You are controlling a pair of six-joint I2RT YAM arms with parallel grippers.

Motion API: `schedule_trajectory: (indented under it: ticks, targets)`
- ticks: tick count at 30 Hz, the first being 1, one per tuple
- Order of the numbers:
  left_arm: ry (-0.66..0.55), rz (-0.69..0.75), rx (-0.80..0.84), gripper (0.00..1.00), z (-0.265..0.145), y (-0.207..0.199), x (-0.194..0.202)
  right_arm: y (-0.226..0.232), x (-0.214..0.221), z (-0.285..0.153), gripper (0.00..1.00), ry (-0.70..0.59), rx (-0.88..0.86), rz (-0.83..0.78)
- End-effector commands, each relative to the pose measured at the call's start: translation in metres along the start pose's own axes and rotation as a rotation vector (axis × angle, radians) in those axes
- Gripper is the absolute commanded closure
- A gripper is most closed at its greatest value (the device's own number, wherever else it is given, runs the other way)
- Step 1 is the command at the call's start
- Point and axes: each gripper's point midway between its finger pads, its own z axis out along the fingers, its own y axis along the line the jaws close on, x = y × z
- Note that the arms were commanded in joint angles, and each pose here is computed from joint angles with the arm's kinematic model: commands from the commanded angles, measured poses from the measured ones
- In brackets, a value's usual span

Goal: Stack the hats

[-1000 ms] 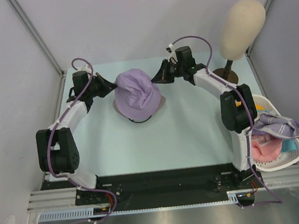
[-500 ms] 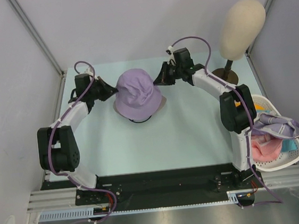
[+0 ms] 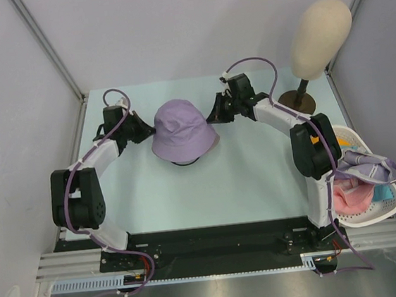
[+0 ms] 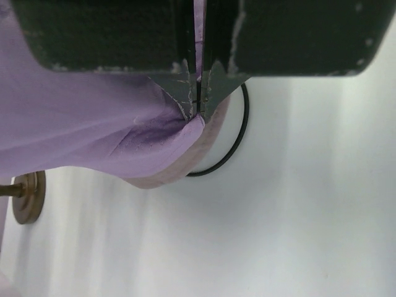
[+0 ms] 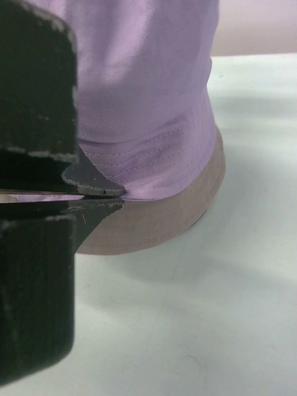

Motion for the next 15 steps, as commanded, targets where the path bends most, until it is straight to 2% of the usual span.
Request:
schedule_trajectory:
  ticks: [1, 5, 12, 14, 15]
  targets:
    - [0.01, 0.037, -0.262, 1.0, -0.016, 0.065, 0.016, -0.054, 0.035, -0.011, 1.0, 0.086, 0.211, 0.016]
    - [0.021, 0.044, -0.255, 1.0, -0.019, 0.068, 0.025, -0.054, 0.04, -0.01, 1.0, 0.094, 0.219, 0.01]
    - [-0.003, 0.048, -0.201, 0.99, -0.023, 0.051, 0.013, -0.04, 0.031, -0.013, 1.0, 0.063, 0.191, -0.015]
    - [-0.025, 0.049, -0.196, 0.8, -0.03, 0.042, -0.001, -0.03, 0.022, -0.02, 0.99, 0.038, 0.176, -0.026]
    - [-0.041, 0.049, -0.195, 0.7, -0.034, 0.038, -0.008, -0.026, 0.017, -0.024, 0.83, 0.026, 0.168, -0.031]
